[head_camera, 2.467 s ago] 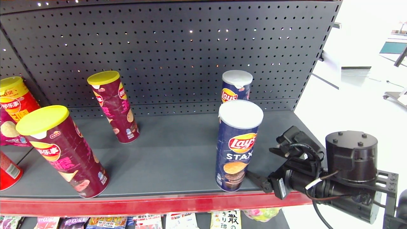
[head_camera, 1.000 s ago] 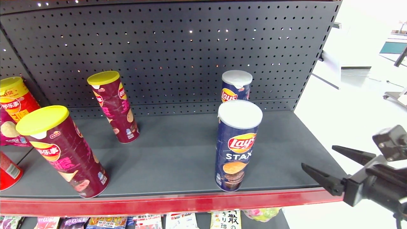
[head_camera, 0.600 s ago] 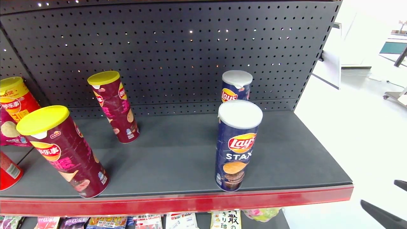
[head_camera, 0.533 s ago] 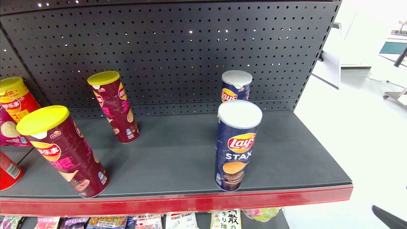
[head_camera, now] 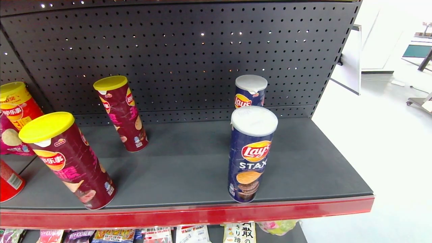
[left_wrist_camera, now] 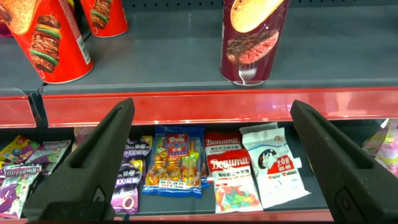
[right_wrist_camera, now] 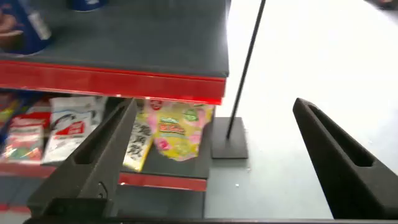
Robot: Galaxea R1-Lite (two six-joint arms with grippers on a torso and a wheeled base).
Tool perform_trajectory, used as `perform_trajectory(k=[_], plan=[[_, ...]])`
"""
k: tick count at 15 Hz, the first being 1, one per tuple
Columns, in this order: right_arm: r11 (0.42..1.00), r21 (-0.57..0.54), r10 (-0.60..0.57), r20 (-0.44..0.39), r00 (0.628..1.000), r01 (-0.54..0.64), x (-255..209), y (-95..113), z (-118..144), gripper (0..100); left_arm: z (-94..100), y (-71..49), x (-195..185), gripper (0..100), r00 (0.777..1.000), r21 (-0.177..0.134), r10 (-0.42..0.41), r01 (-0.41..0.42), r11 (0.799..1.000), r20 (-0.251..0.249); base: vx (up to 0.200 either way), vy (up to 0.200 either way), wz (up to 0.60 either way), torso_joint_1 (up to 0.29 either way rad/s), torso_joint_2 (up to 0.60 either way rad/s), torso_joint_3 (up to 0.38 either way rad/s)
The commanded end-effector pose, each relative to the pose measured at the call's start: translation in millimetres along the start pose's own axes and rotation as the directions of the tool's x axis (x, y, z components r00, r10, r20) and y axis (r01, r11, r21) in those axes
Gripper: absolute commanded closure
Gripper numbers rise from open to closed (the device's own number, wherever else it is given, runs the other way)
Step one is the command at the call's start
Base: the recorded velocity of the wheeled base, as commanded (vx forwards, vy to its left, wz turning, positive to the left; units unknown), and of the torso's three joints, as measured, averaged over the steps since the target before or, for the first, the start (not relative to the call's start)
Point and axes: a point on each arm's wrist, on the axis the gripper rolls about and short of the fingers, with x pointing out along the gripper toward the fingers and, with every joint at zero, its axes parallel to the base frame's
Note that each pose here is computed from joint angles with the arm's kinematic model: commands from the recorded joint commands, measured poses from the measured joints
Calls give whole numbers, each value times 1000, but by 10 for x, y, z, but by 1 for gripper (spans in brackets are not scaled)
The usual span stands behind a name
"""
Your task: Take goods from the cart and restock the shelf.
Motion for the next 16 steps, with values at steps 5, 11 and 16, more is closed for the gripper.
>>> perform_trajectory(k=[5, 11, 16], plan=[[990, -20, 143, 78, 987, -142, 32, 35, -295, 0, 0, 0, 0, 0, 1000, 0, 1, -1, 1000, 0, 0, 0, 0, 0, 0, 0], [995, 61, -89, 83, 993, 84, 60, -13, -324, 0, 0, 0, 0, 0, 1000, 0, 1, -1, 1000, 0, 0, 0, 0, 0, 0, 0], [991, 56, -124, 92, 988, 119, 57, -22, -319, 0, 0, 0, 0, 0, 1000, 0, -1, 1, 1000, 0, 0, 0, 0, 0, 0, 0]])
